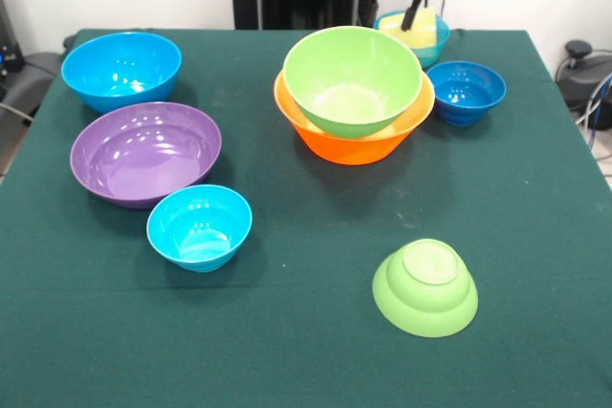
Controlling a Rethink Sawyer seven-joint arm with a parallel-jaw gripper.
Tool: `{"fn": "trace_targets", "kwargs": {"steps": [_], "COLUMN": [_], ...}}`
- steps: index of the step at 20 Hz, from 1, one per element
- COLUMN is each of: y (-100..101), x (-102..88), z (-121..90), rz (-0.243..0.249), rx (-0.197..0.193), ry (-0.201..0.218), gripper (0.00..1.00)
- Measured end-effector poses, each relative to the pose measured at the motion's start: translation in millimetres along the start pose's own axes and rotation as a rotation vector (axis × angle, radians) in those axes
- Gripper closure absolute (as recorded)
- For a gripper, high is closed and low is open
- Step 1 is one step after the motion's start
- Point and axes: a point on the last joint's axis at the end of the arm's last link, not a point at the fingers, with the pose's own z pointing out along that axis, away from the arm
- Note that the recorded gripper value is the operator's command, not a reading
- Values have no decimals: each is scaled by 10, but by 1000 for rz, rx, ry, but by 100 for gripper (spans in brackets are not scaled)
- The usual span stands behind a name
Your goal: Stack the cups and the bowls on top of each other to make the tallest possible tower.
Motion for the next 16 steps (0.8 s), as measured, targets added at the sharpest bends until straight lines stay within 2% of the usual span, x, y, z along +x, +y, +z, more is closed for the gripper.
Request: {"fn": "trace_targets", "kwargs": {"steps": [2,7,16], "y": [-29,-128,-237], "x": [20,59,41], "z": [75,219,279], "rz": [12,58,113], "rx": [-1,-27,-93], "ry": [5,55,106], "gripper": [0,0,0]}}
